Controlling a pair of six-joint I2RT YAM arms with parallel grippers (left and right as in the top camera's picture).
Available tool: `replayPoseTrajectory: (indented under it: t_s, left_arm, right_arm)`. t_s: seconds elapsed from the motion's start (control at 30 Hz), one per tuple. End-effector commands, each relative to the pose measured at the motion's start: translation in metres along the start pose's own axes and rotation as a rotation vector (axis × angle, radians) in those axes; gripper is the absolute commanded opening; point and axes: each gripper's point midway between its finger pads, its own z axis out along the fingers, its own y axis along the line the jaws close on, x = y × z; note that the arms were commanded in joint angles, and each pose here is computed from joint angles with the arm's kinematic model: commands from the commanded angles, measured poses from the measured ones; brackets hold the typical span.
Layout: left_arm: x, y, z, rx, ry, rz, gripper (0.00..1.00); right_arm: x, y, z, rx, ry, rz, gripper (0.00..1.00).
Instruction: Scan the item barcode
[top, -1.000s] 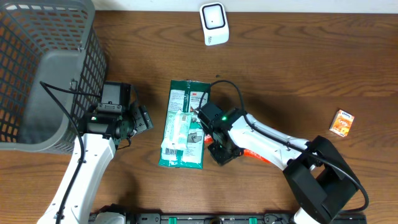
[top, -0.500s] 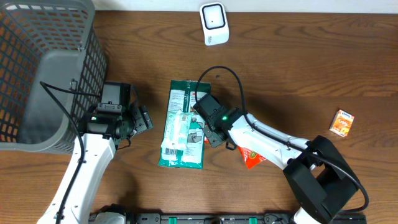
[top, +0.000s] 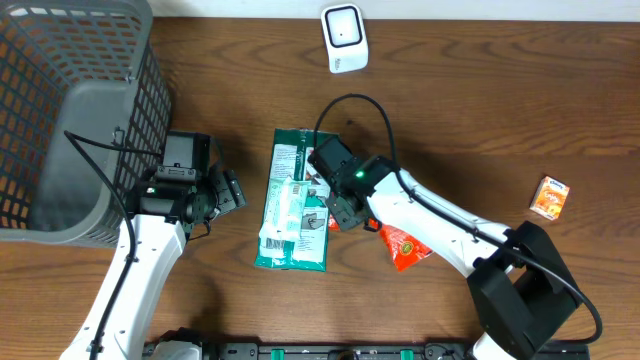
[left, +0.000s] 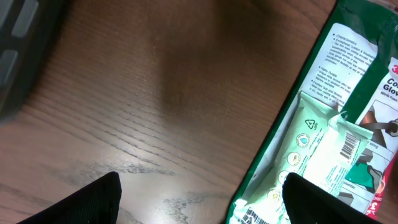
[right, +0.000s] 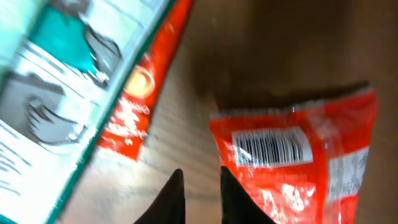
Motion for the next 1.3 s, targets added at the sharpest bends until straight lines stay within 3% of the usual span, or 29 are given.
replayPoseTrajectory:
  t_s: [0.0, 0.23, 0.47, 0.57, 0.7, 0.9, 1.13, 1.27]
  left_arm:
    - [-0.001, 0.002, 0.0, -0.01, -0.004, -0.006, 0.84]
    - [-0.001, 0.002, 0.0, -0.01, -0.004, -0.007, 0.84]
    - [-0.001, 0.002, 0.0, -0.01, -0.004, -0.007, 0.84]
    - [-0.001, 0.002, 0.0, -0.01, -0.004, -0.006, 0.84]
    - [-0.001, 0.002, 0.0, -0.01, -0.004, -0.007, 0.84]
    - [-0.001, 0.002, 0.0, -0.01, -0.004, -0.006, 0.84]
    - [-0.001, 0.002, 0.0, -0.01, -0.004, -0.006, 0.84]
    - [-0.001, 0.002, 0.0, -0.01, -0.004, -0.007, 0.84]
  right_arm:
    - [0.017, -0.004, 0.007, -0.004, 0.047, 0.016, 0.15]
    - [0.035, -0.016, 0.031, 0.03, 0.062, 0.058, 0.13]
    - [0.018, -0.032, 0.041, 0.034, -0.019, 0.135, 0.13]
    - [0.013, -0.027, 0.041, -0.029, -0.027, 0.157, 0.08]
    - [0.002, -0.013, 0.024, -0.161, -0.033, 0.142, 0.02]
    - [-0.011, -0.036, -0.013, -0.193, -0.09, 0.168, 0.08]
    - [-0.006, -0.093, -0.031, -0.188, -0.116, 0.323, 0.15]
    - [-0.005, -0.1, -0.032, -0.274, -0.111, 0.383, 0.08]
